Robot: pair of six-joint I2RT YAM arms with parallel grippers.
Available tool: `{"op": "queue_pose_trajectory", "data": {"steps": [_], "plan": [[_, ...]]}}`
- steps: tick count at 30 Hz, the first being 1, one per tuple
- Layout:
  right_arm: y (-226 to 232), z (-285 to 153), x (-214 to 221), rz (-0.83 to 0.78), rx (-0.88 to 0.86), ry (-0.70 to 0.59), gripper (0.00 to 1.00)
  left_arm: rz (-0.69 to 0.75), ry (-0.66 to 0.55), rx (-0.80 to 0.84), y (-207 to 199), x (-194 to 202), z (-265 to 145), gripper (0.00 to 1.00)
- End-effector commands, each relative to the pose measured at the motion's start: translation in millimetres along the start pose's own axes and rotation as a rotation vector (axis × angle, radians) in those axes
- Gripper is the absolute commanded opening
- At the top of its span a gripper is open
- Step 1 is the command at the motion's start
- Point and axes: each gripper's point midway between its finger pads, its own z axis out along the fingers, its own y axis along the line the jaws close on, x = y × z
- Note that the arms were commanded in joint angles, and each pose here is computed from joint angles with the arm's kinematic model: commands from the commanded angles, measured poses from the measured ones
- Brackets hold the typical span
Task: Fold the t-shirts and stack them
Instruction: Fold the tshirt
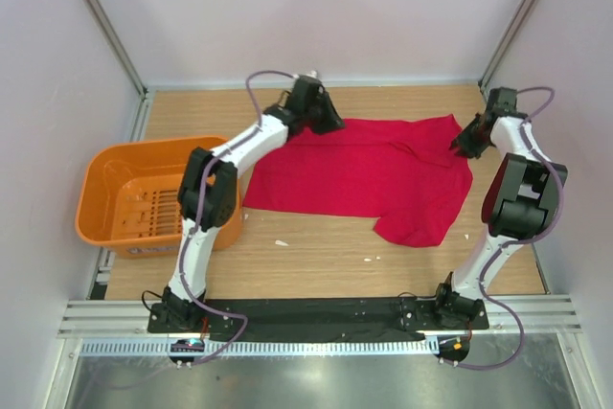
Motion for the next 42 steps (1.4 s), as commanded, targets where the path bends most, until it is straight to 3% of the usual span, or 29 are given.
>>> {"op": "queue_pose_trajectory", "data": {"steps": [1, 2, 4, 7, 10, 19, 24, 29, 42], "plan": [[12, 3, 6, 0.038, -0.064, -0.015, 0.29, -0.034, -0.052, 0.162, -63, 30, 33, 0.21], [7, 5, 9, 0.046, -0.049, -0.013, 0.29, -0.021, -0.068, 0.223, -94, 30, 33, 0.22], [7, 6, 20, 0.082, -0.082, -0.018, 0.32, -0.013, -0.038, 0.236, -100, 49, 55, 0.22], [5, 4, 29, 0.090, -0.109, -0.045, 0.40, -0.101, -0.067, 0.218, -93, 61, 76, 0.26], [0, 4, 35, 0.080, -0.109, -0.051, 0.43, -0.158, -0.072, 0.231, -89, 69, 99, 0.24], [-29, 12, 31, 0.039, -0.064, -0.087, 0.45, -0.194, -0.086, 0.285, -108, 90, 105, 0.25], [-29, 22, 23, 0.023, -0.089, -0.080, 0.43, -0.167, -0.068, 0.268, -104, 99, 89, 0.25], [-19, 28, 18, 0.023, -0.133, -0.068, 0.41, -0.039, -0.036, 0.210, -94, 98, 67, 0.24], [-24, 43, 23, 0.029, -0.121, -0.044, 0.37, 0.036, -0.021, 0.076, -38, 49, 17, 0.26]]}}
